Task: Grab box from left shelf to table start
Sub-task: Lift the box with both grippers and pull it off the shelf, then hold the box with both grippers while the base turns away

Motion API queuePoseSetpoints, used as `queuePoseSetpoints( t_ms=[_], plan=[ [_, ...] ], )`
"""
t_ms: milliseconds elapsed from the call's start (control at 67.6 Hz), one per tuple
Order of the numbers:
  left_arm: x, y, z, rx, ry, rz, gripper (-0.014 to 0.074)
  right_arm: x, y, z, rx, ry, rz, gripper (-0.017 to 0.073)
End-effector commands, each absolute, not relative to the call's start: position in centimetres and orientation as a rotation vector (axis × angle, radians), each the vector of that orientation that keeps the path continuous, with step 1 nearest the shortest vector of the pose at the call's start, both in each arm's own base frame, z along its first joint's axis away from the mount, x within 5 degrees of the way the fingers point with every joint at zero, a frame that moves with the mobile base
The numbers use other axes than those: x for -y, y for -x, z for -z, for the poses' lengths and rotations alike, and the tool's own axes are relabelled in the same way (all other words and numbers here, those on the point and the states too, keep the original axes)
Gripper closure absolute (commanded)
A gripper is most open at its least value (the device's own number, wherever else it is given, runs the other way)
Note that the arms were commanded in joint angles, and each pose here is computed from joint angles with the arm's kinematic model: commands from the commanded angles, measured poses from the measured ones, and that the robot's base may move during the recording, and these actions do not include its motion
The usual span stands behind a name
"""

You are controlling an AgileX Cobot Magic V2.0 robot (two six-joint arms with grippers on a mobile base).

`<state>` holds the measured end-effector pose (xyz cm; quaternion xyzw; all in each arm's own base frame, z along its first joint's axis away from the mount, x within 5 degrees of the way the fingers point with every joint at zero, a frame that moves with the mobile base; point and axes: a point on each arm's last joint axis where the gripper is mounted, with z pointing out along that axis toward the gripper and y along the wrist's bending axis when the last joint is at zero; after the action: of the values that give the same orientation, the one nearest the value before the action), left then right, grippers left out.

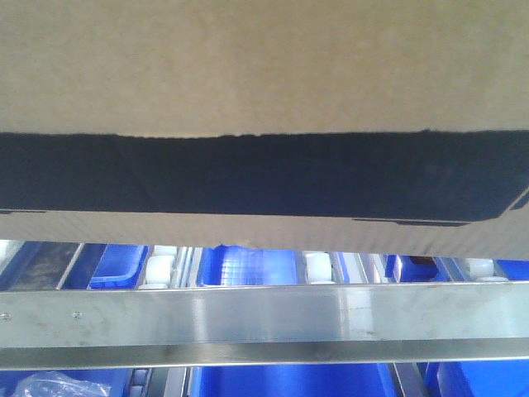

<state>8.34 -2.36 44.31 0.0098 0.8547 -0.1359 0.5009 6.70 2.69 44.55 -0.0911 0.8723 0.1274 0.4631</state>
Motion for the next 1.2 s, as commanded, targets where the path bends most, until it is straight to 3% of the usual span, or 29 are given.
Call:
queuePoseSetpoints(
  t_ms=[0, 680, 1183],
  plan=[
    [3.6, -7.0, -46.6, -1.904, -0.184, 0.497, 0.0687, -2.5, -7.2, -46.8, -1.941, 0.243, -0.259, 0.0502],
    [3.7, -7.1, -46.6, -1.908, -0.184, 0.496, 0.0687, -2.5, -7.2, -46.8, -1.941, 0.243, -0.259, 0.0502],
    [4.8, -10.8, -45.5, -2.023, -0.182, 0.483, 0.0687, -2.5, -7.2, -46.8, -1.941, 0.243, -0.259, 0.0502]
  ],
)
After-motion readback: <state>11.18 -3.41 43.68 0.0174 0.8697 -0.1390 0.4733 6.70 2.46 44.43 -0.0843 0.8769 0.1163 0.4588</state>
